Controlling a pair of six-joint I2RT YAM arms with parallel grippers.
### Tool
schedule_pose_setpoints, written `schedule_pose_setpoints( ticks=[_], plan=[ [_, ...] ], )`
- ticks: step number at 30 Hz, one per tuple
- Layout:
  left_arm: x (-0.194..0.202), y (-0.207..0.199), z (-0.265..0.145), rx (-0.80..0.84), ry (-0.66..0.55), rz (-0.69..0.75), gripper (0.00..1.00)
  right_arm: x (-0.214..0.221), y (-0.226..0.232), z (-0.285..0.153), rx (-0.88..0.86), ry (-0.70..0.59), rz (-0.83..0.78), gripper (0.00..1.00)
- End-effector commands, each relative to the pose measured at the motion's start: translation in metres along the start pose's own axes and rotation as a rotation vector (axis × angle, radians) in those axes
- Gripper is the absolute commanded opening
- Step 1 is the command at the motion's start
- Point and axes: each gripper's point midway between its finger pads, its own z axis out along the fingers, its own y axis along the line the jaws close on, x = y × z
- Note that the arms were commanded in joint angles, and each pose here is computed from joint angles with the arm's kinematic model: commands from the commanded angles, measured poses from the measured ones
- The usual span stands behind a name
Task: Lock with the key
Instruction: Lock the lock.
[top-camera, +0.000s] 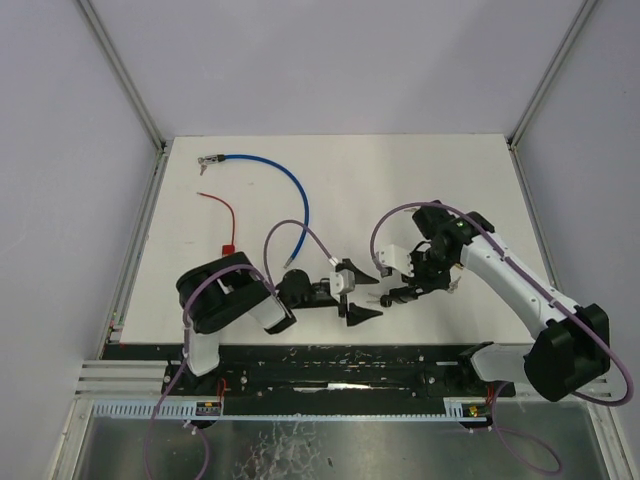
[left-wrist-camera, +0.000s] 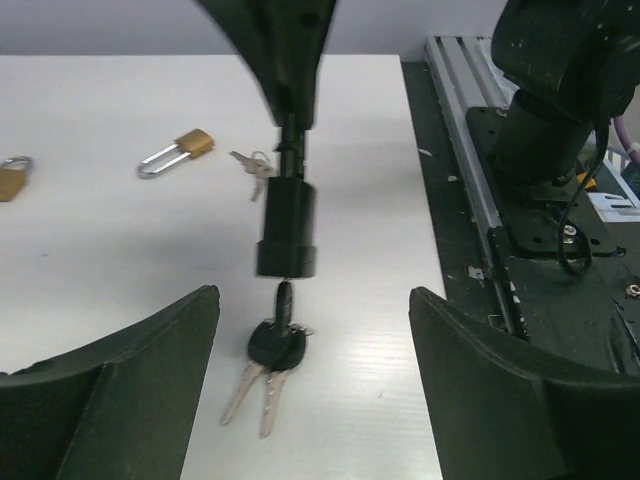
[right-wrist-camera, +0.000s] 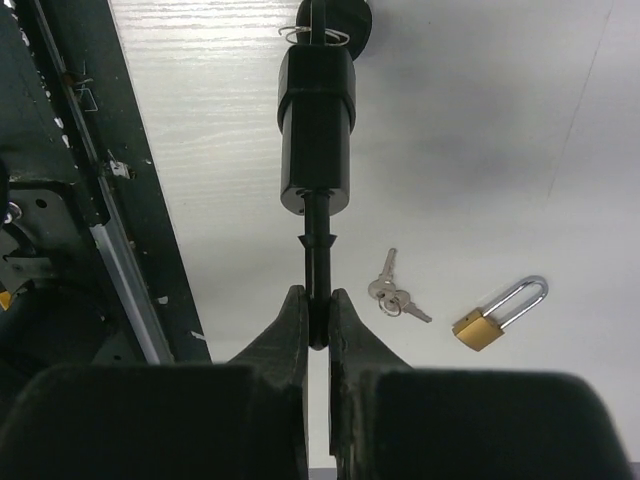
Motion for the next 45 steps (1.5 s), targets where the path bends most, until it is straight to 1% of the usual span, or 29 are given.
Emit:
schedule_pose_setpoints(
  ticks=[1,5,8,14,19,21,29,34,38,43,45],
  plan=[
    [-0.004,0.002,0.023,-0.041,-0.059,0.099,0.76,-0.006,-0.004,-0.009,0.017,0.089,-0.008,0.00],
    [0.007,0.010,0.030,-0.080,-0.045,0.110,0.75,-0.010,-0.003,-0.001,0.000,0.111,0.021,0.00],
    [0.014,0.011,0.034,-0.073,-0.038,0.100,0.74,-0.013,-0.004,0.004,-0.012,0.117,0.022,0.00],
    [0.030,0.009,0.040,-0.050,-0.017,0.058,0.68,-0.023,-0.003,0.010,-0.039,0.080,0.027,0.00],
    [0.034,0.004,0.044,-0.019,-0.018,0.037,0.58,-0.029,-0.001,0.015,-0.055,0.052,0.025,0.00],
    [0.035,0.005,0.045,-0.016,-0.017,0.034,0.56,-0.032,-0.001,0.016,-0.063,0.039,0.024,0.00],
    [0.049,0.007,0.040,-0.025,0.014,0.035,0.55,-0.041,-0.004,0.010,-0.037,-0.006,0.016,0.00],
    [0.039,0.004,0.031,-0.004,0.006,0.040,0.56,-0.038,-0.003,0.007,-0.003,-0.014,0.005,0.00],
    [0.029,0.007,0.020,-0.003,-0.001,0.042,0.59,-0.038,-0.004,0.006,0.025,-0.029,-0.003,0.00],
    [0.024,0.010,0.005,-0.003,0.006,0.014,0.64,-0.043,-0.004,0.003,0.050,-0.070,-0.025,0.00],
    [0.023,0.011,0.002,-0.013,0.006,0.017,0.67,-0.044,-0.002,0.004,0.046,-0.079,-0.034,0.00]
  ],
)
